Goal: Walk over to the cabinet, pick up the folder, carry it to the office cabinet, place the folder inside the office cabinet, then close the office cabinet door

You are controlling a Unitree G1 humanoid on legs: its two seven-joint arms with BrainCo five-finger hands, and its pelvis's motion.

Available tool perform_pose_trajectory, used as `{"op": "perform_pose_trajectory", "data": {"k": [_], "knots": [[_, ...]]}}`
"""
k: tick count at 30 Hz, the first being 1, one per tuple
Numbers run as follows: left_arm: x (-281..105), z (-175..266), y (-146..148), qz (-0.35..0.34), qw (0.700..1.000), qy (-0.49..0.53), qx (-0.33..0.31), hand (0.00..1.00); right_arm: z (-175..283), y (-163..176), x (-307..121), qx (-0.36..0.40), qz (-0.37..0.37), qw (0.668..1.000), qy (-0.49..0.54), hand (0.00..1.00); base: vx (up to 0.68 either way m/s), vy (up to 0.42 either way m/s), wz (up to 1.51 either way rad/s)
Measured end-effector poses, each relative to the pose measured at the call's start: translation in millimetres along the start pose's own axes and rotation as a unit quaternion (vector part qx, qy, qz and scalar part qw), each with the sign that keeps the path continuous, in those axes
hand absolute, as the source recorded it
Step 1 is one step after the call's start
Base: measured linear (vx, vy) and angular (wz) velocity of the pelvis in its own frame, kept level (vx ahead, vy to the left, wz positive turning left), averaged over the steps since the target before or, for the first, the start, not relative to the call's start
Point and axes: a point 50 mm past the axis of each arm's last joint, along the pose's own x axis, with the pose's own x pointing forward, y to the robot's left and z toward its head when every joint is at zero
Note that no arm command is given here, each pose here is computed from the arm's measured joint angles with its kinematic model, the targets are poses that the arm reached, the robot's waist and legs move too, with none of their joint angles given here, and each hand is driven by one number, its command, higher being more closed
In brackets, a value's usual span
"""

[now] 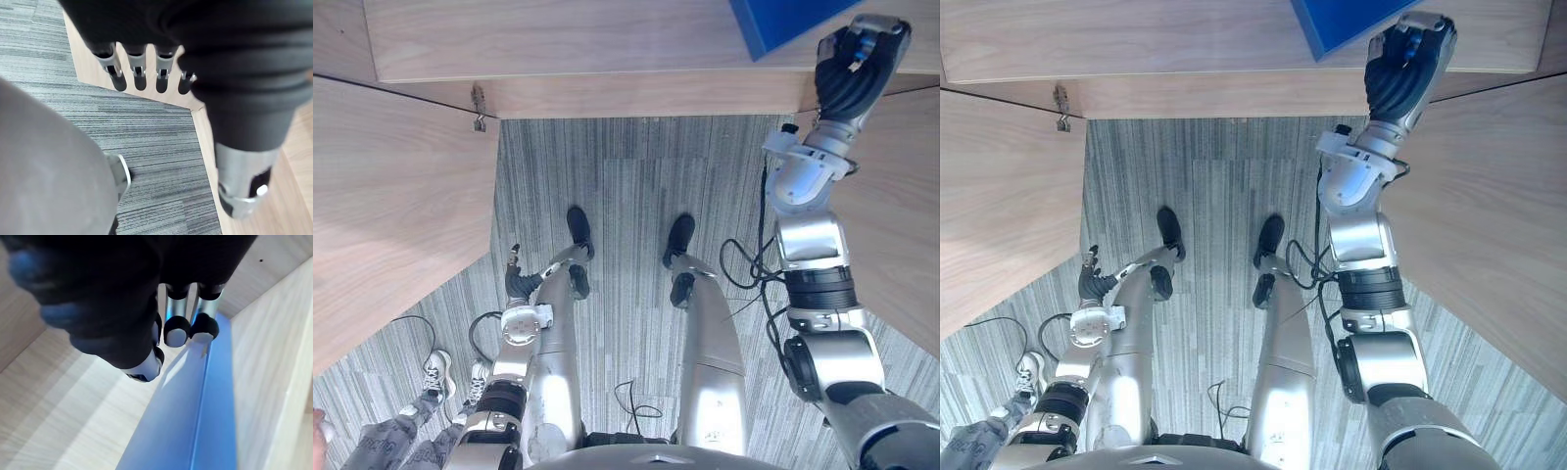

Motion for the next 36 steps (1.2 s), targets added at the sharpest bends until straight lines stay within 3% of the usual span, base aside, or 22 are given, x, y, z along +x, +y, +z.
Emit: {"op": "perform_pose_trajectory", "data": {"k": [9,27,36], "knots": [[1,-1,4,0.017,1.000,0.005,-0.009,0.00,-20,12,-1,-0.019,0.048,0.998,0.045,1.00,0.00,0.000,0.00],[3,-1,12,0.029,0.999,0.008,-0.024,0.00,-2,51,32,-0.007,0.129,0.991,0.030,1.00,0.00,-0.001,0.00],[6,10,16,0.036,0.998,-0.016,-0.048,0.00,12,46,67,0.014,0.107,0.994,0.028,1.00,0.00,-0.018,0.07]]}}
